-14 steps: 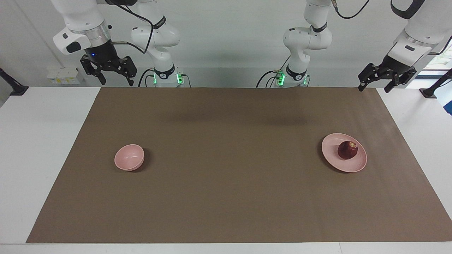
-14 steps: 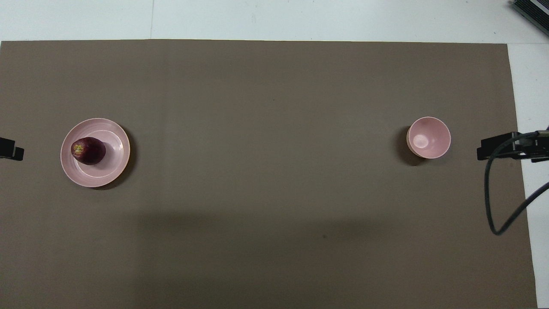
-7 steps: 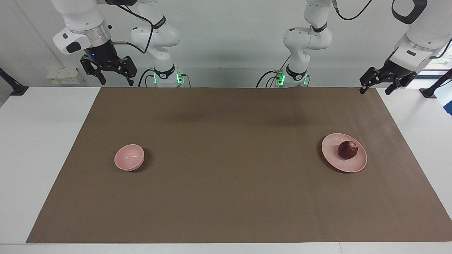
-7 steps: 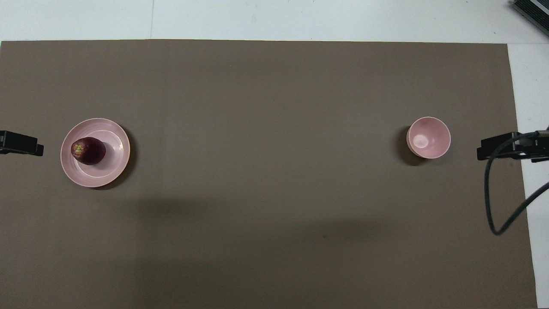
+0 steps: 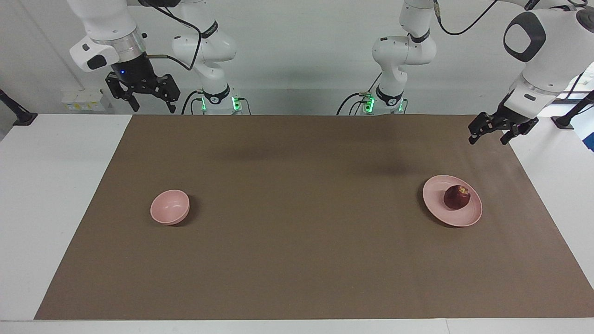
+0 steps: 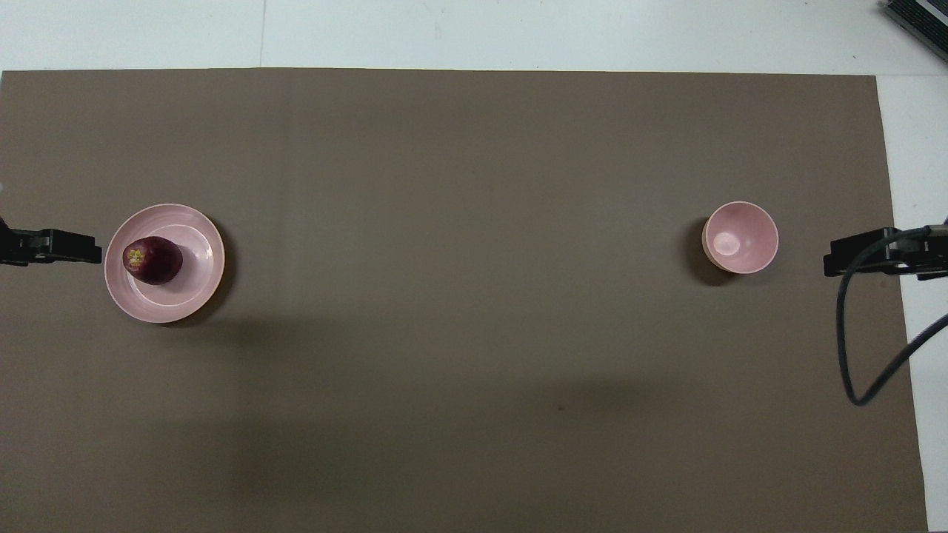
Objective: Move apple from plate to bowl
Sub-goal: 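Reach the left gripper down to the apple on the pink plate and grasp it, then lift the apple with the left gripper while the right gripper approaches, then bring the apple to the right gripper and close the right gripper on it, then open the left gripper and pull it back from the apple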
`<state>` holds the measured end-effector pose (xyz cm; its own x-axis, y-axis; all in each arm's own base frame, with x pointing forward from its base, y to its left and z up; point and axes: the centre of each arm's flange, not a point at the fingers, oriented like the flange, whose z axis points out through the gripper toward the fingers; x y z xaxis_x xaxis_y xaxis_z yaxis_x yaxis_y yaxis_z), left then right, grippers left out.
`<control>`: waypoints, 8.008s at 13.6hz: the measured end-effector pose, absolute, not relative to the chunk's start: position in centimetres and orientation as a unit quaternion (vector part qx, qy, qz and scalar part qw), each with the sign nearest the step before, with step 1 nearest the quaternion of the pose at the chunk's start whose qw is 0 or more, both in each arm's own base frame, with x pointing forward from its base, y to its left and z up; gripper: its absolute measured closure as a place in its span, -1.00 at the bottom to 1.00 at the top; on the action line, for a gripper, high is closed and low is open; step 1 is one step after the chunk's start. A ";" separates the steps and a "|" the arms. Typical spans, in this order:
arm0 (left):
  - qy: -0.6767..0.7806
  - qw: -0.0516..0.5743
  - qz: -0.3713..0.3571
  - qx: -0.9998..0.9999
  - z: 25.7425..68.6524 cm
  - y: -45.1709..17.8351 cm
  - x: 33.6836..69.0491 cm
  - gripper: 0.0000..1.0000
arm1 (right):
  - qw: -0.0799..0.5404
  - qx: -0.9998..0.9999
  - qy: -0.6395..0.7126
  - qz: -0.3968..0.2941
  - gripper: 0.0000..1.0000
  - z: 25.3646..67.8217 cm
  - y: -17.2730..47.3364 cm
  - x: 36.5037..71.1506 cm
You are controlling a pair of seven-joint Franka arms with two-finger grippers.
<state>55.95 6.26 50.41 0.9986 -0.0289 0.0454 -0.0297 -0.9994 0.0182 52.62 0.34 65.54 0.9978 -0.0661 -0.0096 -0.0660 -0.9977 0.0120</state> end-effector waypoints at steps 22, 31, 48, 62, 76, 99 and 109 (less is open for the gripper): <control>0.032 -0.009 -0.025 0.999 35.1 5.5 59.3 -0.54 | 0.006 0.999 -0.033 -0.005 -1.00 65.5 0.3 52.6; 0.151 -0.001 -0.002 0.989 40.3 3.0 62.2 -0.48 | 0.006 0.999 -0.033 -0.005 -1.00 65.5 0.3 52.6; 0.385 0.278 -0.075 0.877 48.1 -8.3 64.7 -0.48 | -0.086 0.996 0.024 0.019 -1.00 62.5 5.5 54.1; 0.383 0.415 -0.413 0.714 51.3 -23.4 59.2 -0.48 | -0.422 0.902 -0.083 -0.041 -1.00 56.4 14.3 54.7; 0.400 0.454 -0.471 0.642 52.9 -35.9 53.8 -0.48 | -0.493 0.857 -0.133 -0.065 -1.00 57.7 18.7 53.3; 0.397 0.450 -0.481 0.640 53.1 -37.6 51.4 -0.48 | -0.494 0.855 -0.125 -0.100 -1.00 57.3 17.3 52.7; 0.396 0.448 -0.469 0.650 53.2 -37.9 51.1 -0.98 | -0.487 0.857 -0.134 -0.099 -0.77 57.0 15.6 53.0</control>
<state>51.09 -37.91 53.20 0.2462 0.0955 -0.9645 0.9351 -0.2852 0.2104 53.04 15.63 57.01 0.9443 -0.1345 -0.3003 -0.3267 -0.4901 -0.8081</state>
